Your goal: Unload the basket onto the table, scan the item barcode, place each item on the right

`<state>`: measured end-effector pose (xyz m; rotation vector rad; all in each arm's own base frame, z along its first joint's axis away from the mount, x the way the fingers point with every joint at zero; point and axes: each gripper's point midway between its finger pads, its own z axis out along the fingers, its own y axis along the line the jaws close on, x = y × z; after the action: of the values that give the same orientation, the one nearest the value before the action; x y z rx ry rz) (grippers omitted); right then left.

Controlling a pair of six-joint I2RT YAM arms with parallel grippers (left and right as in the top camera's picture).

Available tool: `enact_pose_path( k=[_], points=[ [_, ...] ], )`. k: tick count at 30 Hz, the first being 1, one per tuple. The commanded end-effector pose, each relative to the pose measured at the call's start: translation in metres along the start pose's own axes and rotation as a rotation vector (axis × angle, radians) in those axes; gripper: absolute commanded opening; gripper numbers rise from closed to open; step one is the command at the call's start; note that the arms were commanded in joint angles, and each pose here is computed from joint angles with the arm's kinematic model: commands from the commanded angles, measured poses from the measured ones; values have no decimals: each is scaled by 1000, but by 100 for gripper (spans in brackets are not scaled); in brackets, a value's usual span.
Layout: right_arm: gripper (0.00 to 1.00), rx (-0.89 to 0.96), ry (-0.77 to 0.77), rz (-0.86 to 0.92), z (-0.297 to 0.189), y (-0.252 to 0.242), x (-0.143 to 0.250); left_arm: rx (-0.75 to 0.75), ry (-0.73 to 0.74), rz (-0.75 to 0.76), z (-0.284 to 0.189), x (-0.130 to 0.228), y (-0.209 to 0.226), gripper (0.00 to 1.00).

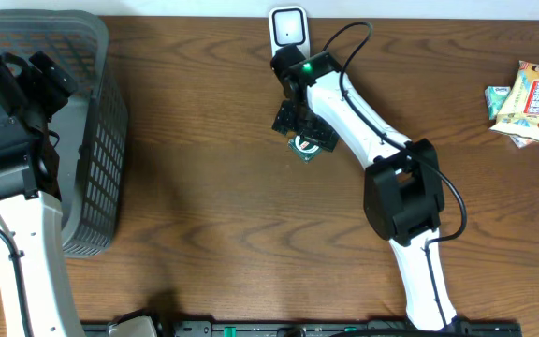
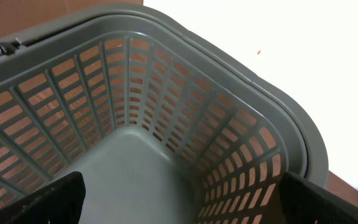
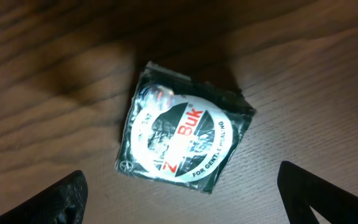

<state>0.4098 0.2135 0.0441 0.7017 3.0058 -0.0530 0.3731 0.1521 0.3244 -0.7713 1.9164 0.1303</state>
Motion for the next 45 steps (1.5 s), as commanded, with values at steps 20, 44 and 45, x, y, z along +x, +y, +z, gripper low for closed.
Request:
enact_pose_path(
  k=[20,44,45],
  points=[
    [82,52,-37,58,54,-11,9,-2,-13,6,-1,-6,0,98],
    [66,103,-427,-48,-17,-19,-51,-2,-13,6,-1,-6,0,98],
    [66,82,-395,-51,-14,-16,-46,-2,-13,6,-1,-6,0,98]
  ],
)
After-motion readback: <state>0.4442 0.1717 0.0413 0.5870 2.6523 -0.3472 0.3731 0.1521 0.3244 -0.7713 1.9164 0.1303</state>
